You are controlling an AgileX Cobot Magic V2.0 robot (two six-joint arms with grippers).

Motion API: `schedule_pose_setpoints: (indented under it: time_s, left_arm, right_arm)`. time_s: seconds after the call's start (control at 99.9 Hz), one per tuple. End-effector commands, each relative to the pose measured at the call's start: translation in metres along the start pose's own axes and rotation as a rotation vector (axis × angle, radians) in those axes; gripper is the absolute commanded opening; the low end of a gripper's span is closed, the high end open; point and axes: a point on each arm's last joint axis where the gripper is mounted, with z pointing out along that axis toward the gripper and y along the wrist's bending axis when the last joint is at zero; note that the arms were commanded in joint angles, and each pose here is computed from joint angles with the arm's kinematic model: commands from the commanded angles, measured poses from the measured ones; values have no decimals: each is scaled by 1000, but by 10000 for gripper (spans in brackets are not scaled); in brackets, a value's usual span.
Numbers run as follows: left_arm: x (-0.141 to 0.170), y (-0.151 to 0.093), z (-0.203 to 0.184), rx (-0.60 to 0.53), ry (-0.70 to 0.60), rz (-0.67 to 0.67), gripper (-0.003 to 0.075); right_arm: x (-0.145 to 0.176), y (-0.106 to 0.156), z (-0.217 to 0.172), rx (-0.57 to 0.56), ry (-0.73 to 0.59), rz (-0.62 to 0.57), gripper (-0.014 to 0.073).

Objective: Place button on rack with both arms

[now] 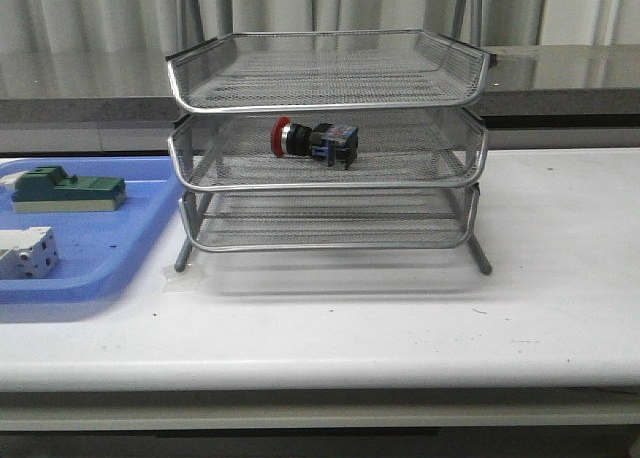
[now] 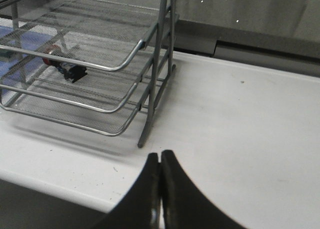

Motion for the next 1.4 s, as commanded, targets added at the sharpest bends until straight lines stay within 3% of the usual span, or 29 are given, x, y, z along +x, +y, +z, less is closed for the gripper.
schedule_pose_setpoints:
  time_s: [0.0,0.41,0.681,1.391]
  left_arm:
    - [-15,2,-1,-27,-79,-22,-20]
    - [-15,2,-1,-27,-79,-22,-20]
    - [-15,2,-1,-27,-79,-22,-20]
    - [-15,2,-1,-27,-79,-22,-20]
  right_arm:
    - [-12,-3,-3,37,-130,-45,-61]
    - [56,-8,-12,201,-256,29,-61]
    - [86,-7,-2,215,-261,27,-61]
    - [98,-7,4,213,-289,23,-61]
